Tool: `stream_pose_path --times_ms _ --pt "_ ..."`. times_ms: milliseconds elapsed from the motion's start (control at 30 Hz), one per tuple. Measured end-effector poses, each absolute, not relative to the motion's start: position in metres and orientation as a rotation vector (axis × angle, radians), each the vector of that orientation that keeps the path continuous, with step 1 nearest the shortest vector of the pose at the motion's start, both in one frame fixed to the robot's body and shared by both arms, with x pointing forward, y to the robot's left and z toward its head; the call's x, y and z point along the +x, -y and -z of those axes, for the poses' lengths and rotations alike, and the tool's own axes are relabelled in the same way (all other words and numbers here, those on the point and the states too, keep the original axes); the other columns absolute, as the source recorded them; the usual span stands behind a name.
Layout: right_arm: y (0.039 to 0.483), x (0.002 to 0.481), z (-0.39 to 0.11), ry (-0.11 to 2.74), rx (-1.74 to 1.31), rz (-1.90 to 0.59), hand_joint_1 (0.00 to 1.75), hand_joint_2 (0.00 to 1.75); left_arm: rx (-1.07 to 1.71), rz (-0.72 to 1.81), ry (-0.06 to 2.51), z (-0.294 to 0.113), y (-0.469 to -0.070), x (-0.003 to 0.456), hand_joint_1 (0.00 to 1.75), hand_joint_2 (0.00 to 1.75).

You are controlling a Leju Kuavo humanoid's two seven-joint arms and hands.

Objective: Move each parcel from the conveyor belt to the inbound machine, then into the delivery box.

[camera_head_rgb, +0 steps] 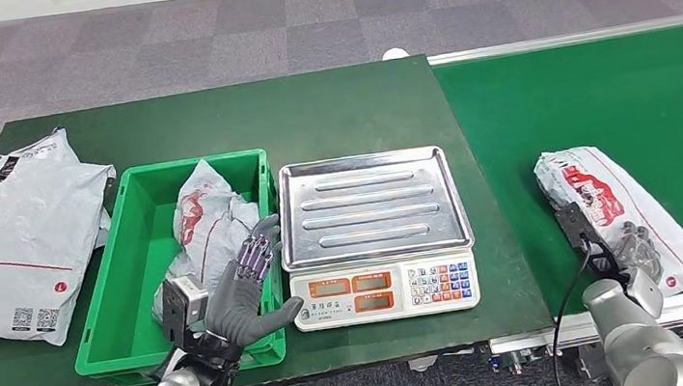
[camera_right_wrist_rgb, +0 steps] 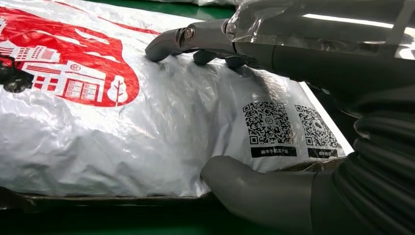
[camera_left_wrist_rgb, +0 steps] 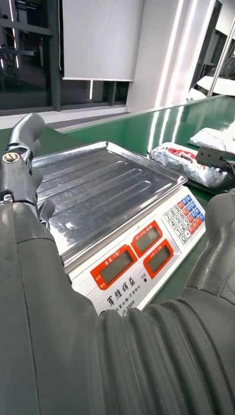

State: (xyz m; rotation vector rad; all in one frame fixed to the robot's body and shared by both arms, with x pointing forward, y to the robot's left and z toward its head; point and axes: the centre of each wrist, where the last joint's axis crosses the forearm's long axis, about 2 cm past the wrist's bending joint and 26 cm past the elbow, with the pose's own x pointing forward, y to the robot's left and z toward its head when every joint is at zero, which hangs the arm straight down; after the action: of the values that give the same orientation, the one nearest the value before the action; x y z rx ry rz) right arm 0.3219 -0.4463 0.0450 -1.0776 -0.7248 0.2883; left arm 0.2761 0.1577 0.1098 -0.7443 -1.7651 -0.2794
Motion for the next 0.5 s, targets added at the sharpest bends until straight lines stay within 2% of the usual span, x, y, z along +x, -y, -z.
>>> stream_pose_path --times_ms 33,67,167,200,500 --pt "0.4464 0.3219 -0.0449 0.725 -1.072 -0.287 0.00 1.75 -0.744 0.279 1.765 -0.1097 -0.1577 0.2761 0.00 1.75" --pt "0.4464 0.3221 -0.0449 0.724 -1.067 -0.286 0.24 1.75 -0.744 0.279 1.764 -0.1096 -0.1577 0.2761 0.00 1.75" --pt "0.4461 0.3226 -0.0449 0.726 -1.055 -0.280 1.55 1.75 -0.744 0.279 1.764 -0.1094 -0.1577 0.2761 0.00 1.75" --pt "0.4460 0.3226 -0.0448 0.728 -1.050 -0.280 1.75 1.75 -0.744 0.279 1.764 -0.1094 -0.1577 0.2761 0.00 1.75" --pt "0.4484 0.3253 -0.0477 0.765 -1.021 -0.263 1.75 1.75 -0.743 0.281 1.764 -0.1094 -0.1577 0.2761 0.00 1.75"
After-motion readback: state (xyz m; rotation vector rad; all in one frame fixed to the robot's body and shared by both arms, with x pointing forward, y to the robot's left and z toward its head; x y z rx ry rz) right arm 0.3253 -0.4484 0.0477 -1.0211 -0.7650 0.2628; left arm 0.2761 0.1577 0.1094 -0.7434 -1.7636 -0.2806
